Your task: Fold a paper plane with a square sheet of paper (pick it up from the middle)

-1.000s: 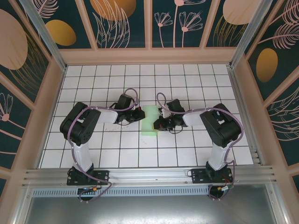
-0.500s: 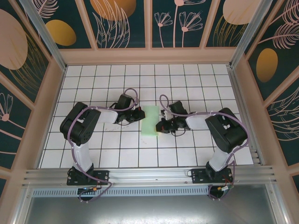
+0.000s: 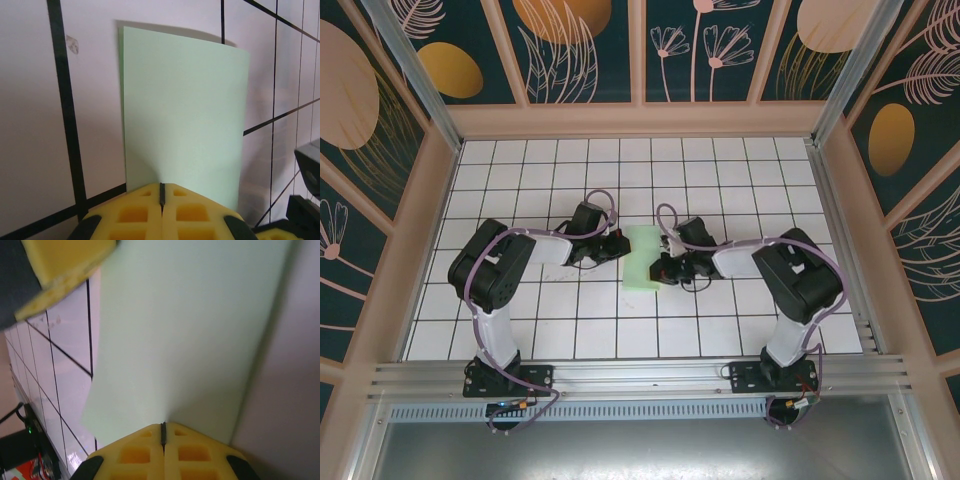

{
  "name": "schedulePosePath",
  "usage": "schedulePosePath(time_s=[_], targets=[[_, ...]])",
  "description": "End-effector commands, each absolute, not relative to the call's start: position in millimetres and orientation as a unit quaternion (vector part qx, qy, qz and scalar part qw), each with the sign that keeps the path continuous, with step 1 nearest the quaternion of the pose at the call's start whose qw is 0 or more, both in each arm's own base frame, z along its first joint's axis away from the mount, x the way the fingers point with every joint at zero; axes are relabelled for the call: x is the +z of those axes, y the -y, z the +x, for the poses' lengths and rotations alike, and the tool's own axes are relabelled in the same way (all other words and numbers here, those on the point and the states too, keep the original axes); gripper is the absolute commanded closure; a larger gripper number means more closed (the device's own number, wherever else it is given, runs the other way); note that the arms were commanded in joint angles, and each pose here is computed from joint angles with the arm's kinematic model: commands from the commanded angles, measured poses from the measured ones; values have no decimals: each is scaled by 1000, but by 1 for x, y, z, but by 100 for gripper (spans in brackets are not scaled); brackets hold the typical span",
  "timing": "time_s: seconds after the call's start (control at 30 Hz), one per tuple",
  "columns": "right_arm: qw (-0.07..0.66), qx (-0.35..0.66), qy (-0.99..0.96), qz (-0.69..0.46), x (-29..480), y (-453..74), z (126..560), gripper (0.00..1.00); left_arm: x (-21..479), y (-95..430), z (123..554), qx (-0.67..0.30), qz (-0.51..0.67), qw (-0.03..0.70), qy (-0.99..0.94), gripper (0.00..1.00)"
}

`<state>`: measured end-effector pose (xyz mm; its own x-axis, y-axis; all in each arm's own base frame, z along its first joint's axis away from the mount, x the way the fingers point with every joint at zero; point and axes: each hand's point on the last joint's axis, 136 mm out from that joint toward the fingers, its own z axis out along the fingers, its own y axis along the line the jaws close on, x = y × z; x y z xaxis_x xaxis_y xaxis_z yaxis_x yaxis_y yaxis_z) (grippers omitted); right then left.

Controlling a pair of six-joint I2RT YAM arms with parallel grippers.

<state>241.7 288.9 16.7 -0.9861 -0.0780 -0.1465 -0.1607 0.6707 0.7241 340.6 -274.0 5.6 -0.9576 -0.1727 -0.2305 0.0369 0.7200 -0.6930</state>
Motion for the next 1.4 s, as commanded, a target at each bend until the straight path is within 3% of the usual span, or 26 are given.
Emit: schedulePosePath(time_s=[0.0,0.13,0.37,0.53,0.73,0.8,0.9,1.17,1.37], targets=[[-10,372,-925,-77,0,-265,197,100,-94,192,280,-169,-109,43,-979,100],[-11,352,-932,-87,4,-254,192,100,-90,192,283,-166,-108,49,-979,100],[100,368,-924,-38,52,-250,251,100,-55,192,302,-173,-115,100,-973,100],[137,373,-918,0,58,-255,280,100,-16,187,310,-186,-131,153,-962,100],[150,400,-904,17,63,-280,301,100,49,215,327,-284,-81,220,-930,100],[145,409,-901,17,61,-291,303,100,73,230,335,-320,-56,239,-915,93],[137,420,-897,15,59,-307,304,100,91,249,346,-357,-26,247,-901,91],[117,423,-898,20,47,-327,309,100,69,278,363,-393,-10,201,-897,100],[100,419,-902,24,36,-336,313,100,56,288,364,-407,-3,177,-896,100]])
